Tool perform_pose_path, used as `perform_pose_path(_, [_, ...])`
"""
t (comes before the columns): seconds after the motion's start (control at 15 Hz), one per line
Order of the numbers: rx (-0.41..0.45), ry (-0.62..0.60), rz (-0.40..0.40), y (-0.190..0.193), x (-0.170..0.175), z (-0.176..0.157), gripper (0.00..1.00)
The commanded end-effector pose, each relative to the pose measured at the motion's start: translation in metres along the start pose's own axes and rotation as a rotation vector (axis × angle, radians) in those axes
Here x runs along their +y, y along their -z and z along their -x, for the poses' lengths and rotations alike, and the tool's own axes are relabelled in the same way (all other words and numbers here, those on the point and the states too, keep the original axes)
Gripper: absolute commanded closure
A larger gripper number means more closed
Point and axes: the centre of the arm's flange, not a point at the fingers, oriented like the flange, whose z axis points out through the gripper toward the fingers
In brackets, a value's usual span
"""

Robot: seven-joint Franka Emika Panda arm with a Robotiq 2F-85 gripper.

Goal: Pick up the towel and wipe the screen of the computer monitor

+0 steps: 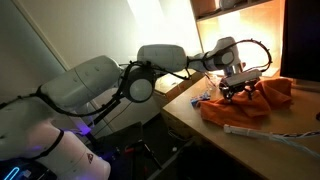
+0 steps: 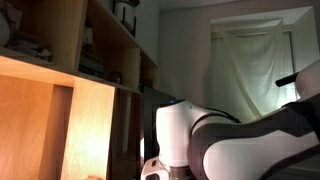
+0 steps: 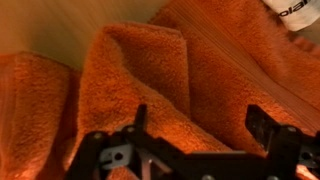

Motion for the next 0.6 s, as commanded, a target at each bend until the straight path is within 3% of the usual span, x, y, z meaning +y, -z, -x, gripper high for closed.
perform_pose_path(0.0, [-0.032, -0.005, 0.049, 0.019, -0.005, -0.002, 0.00])
perform_pose_path(0.53, [-0.027, 0.086, 0.159, 0.031, 0.010, -0.017, 0.00])
